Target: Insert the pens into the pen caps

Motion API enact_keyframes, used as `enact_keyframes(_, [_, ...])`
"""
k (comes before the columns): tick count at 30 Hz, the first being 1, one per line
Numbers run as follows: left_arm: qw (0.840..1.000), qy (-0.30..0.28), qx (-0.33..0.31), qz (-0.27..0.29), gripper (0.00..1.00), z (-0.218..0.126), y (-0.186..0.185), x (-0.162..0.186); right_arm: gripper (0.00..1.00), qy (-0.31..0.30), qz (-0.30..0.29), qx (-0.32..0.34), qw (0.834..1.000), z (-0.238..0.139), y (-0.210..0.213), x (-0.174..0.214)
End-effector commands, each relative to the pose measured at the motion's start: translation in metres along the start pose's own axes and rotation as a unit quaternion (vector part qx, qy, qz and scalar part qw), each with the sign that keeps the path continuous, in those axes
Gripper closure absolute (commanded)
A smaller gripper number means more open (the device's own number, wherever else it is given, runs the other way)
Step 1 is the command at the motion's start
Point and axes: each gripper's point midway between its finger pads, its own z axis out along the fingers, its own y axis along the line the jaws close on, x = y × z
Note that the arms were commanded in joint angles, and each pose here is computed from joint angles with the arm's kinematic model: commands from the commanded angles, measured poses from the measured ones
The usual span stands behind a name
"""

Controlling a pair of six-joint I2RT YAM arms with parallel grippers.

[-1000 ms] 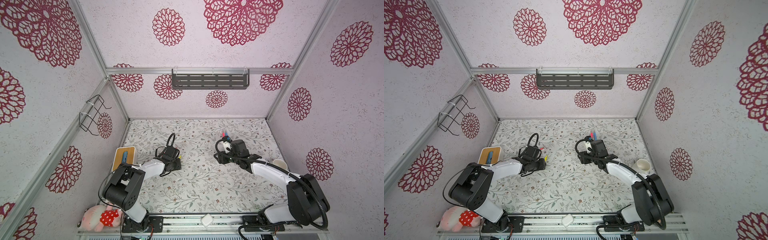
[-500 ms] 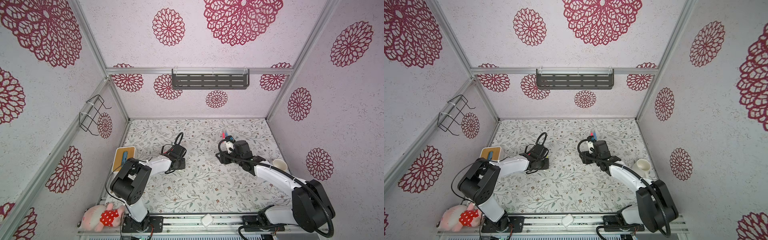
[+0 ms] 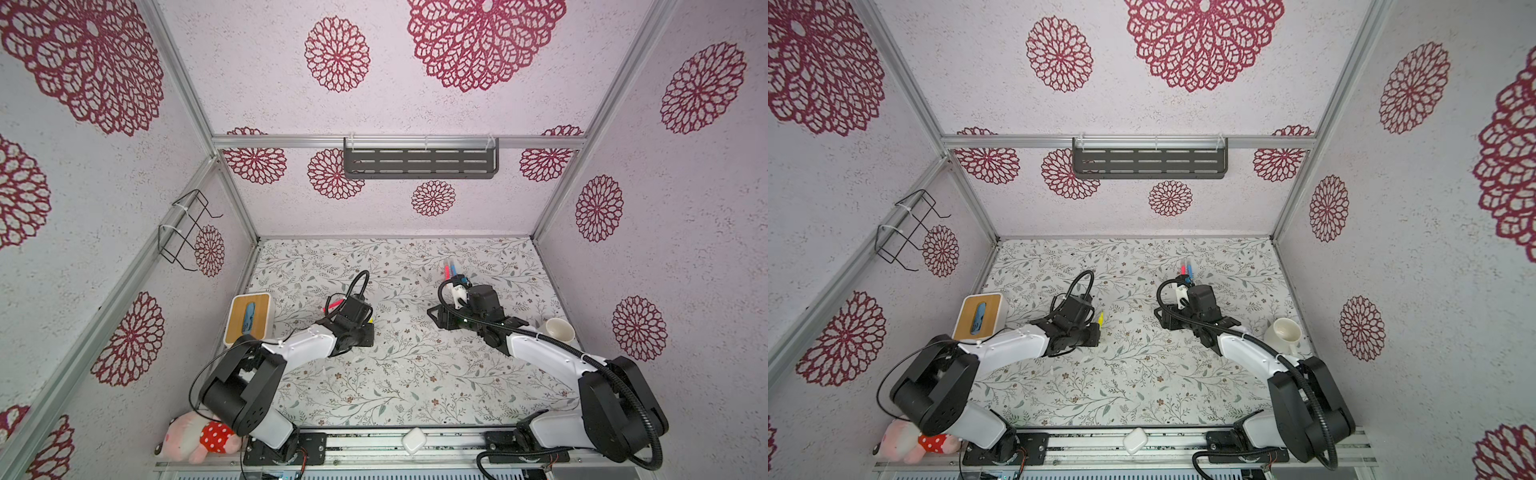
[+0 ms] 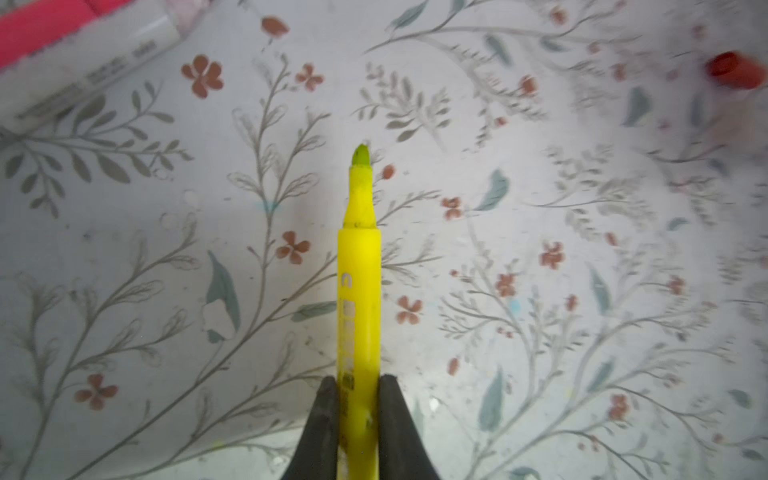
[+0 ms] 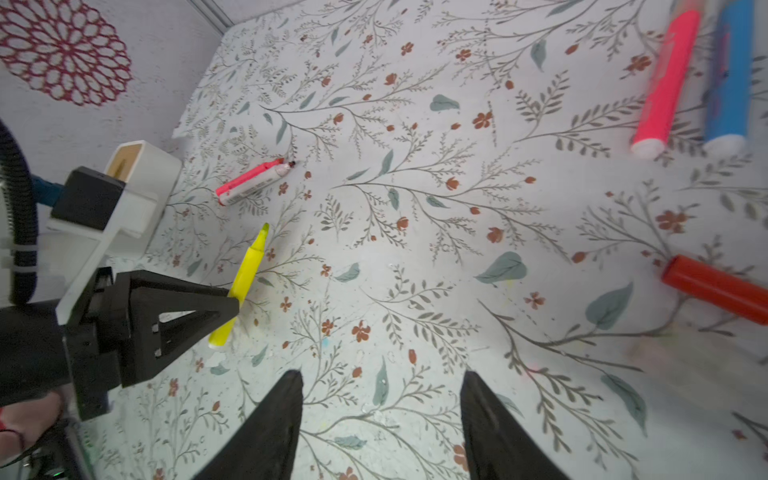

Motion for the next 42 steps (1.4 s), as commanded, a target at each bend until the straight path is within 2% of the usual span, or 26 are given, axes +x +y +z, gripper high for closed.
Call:
enact_keyframes(1, [0.992, -0.078, 0.095, 0.004, 0.86, -0.02, -0.04, -0.03, 0.37, -0.021, 0.027, -0.09, 0.995, 0.004, 0.03, -0.012])
enact_keyframes(12, [0.979, -0.114, 0.168, 0.027, 0.84, -0.039, -0.085, -0.035, 0.37, -0.025, 0.065, -0.213, 0.975, 0.028, 0.083, -0.017])
enact_keyframes(28, [0.974, -0.119, 0.187, 0.04, 0.84, -0.044, -0.1, -0.035, 0.42, -0.02, 0.071, -0.239, 0.968, 0.039, 0.103, -0.015])
enact_keyframes(34, [0.972, -0.122, 0.198, 0.043, 0.84, -0.046, -0.106, -0.037, 0.49, -0.015, 0.076, -0.26, 0.963, 0.042, 0.111, -0.018])
enact_keyframes(42, [0.971, -0.113, 0.207, 0.047, 0.84, -0.044, -0.111, -0.035, 0.67, -0.015, 0.079, -0.27, 0.96, 0.044, 0.114, -0.018])
